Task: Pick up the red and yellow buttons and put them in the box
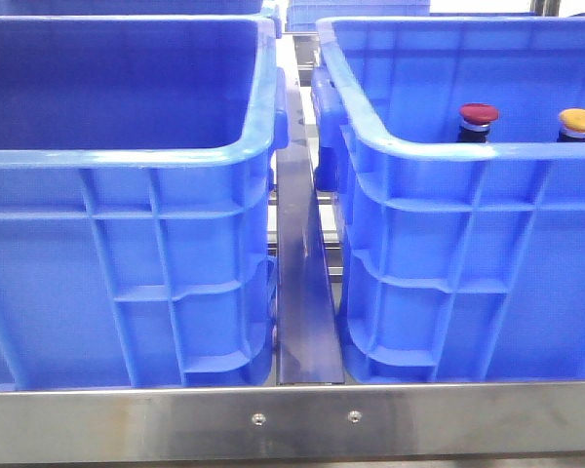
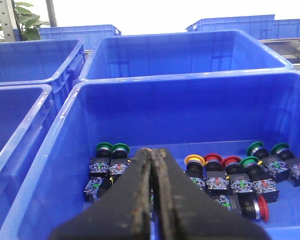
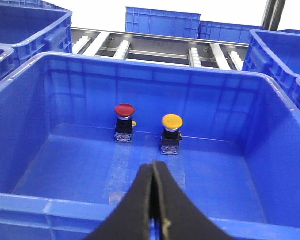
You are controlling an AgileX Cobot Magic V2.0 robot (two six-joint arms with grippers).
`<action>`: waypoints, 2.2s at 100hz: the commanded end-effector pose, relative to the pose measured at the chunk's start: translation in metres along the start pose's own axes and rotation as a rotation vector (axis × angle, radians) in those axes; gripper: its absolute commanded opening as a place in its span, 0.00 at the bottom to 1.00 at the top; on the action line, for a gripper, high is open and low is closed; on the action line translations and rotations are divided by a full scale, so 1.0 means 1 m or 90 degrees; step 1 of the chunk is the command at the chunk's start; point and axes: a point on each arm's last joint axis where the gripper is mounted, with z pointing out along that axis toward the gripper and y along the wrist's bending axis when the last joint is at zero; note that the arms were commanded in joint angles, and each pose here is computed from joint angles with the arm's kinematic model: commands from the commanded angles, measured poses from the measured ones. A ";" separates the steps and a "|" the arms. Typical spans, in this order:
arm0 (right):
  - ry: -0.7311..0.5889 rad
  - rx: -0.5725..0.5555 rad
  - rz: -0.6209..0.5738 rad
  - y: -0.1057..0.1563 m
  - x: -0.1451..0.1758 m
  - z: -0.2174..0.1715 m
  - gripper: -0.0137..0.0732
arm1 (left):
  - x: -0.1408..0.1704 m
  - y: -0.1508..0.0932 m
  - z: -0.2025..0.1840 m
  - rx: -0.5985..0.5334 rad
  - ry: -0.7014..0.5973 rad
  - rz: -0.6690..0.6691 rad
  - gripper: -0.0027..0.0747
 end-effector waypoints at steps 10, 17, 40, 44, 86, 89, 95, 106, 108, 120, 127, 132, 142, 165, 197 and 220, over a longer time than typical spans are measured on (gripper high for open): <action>-0.066 0.017 0.002 -0.002 -0.015 -0.005 0.04 | -0.014 0.000 -0.001 0.000 -0.055 -0.008 0.01; -0.066 0.017 0.002 -0.002 -0.015 -0.005 0.04 | -0.014 0.000 -0.001 0.000 -0.055 -0.008 0.01; -0.066 0.017 0.002 -0.002 -0.015 -0.005 0.04 | -0.002 -0.001 0.006 0.002 -0.086 -0.008 0.01; -0.066 0.017 0.002 -0.002 -0.015 -0.005 0.04 | 0.002 -0.001 0.008 0.002 -0.094 -0.008 0.01; -0.066 0.017 0.002 -0.002 -0.015 -0.005 0.04 | 0.083 -0.003 0.033 -0.009 -0.135 -0.037 0.01; -0.066 0.017 0.002 -0.002 -0.015 -0.005 0.04 | 0.087 -0.003 0.034 -0.013 -0.124 -0.039 0.01; -0.066 0.017 0.002 -0.002 -0.015 -0.005 0.04 | 0.089 -0.003 0.034 -0.015 -0.100 -0.039 0.01; -0.066 0.017 0.002 -0.002 -0.015 -0.005 0.04 | 0.090 -0.003 0.034 -0.015 -0.094 -0.038 0.01; -0.066 0.017 0.002 -0.002 -0.015 -0.005 0.04 | 0.090 -0.003 0.034 -0.015 -0.094 -0.038 0.01; -0.066 0.017 0.002 -0.002 -0.015 -0.005 0.04 | 0.090 -0.003 0.034 -0.015 -0.093 -0.027 0.01; -0.066 0.017 0.002 -0.002 -0.015 -0.005 0.04 | 0.090 -0.003 0.034 -0.015 -0.096 -0.027 0.01; -0.066 0.017 0.002 -0.002 -0.015 -0.005 0.04 | 0.090 -0.003 0.034 -0.015 -0.096 -0.027 0.01; -0.066 0.017 0.002 -0.002 -0.015 -0.005 0.04 | 0.090 -0.003 0.034 -0.015 -0.096 -0.027 0.01; -0.066 0.017 0.002 -0.002 -0.015 -0.005 0.04 | 0.090 -0.003 0.034 -0.015 -0.096 -0.027 0.01; -0.066 0.017 0.002 -0.002 -0.015 -0.005 0.04 | 0.090 -0.003 0.034 -0.015 -0.096 -0.027 0.01; -0.066 0.017 0.002 -0.002 -0.015 -0.005 0.04 | 0.090 -0.003 0.034 -0.015 -0.096 -0.027 0.01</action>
